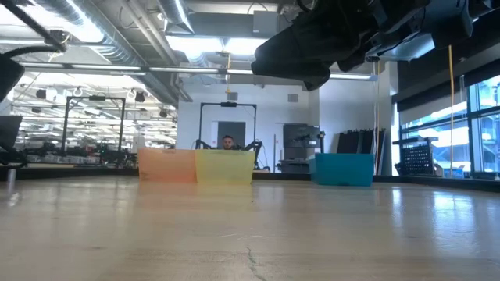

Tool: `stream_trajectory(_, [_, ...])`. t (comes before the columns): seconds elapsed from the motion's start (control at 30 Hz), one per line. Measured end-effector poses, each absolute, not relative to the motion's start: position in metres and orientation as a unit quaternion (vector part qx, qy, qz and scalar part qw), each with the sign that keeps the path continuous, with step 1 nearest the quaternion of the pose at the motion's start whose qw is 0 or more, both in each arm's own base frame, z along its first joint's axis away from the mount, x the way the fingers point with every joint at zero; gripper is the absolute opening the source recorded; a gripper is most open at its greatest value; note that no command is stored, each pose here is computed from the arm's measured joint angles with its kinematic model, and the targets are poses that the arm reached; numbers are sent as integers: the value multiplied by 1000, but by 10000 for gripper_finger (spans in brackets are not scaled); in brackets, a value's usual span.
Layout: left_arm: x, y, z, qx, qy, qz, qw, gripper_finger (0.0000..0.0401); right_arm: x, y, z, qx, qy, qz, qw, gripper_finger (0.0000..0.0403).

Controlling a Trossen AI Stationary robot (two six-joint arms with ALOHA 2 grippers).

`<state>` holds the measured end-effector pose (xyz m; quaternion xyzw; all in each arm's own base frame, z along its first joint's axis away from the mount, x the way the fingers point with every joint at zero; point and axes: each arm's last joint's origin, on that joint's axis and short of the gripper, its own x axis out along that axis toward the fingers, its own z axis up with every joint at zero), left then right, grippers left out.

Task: Sort crayons/erasers/pens/pencils in bins
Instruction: Put the pink eraser into the blue bin

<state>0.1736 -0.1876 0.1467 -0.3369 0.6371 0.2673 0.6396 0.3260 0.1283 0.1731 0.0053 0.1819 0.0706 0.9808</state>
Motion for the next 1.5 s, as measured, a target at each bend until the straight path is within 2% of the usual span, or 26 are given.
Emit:
stream_trajectory(0.17, [167, -184, 139, -346, 657, 287, 605, 214, 326, 128, 173, 5, 182, 71, 981, 131])
stream_trajectory(0.43, [166, -183, 138, -345, 660, 284, 604, 201, 326, 128, 173, 5, 182, 71, 981, 131])
stream_trajectory(0.77, [165, -182, 138, -322, 676, 270, 605, 132, 326, 128, 173, 5, 182, 71, 981, 131])
stream_trajectory(0.97, [165, -180, 138, -311, 673, 267, 615, 109, 326, 128, 173, 5, 182, 71, 981, 131])
stream_trajectory(1.37, [168, -177, 138, -282, 659, 257, 648, 107, 326, 128, 173, 24, 183, 66, 981, 131])
stream_trajectory(1.5, [168, -177, 138, -276, 654, 257, 656, 107, 326, 127, 173, 34, 180, 38, 982, 131])
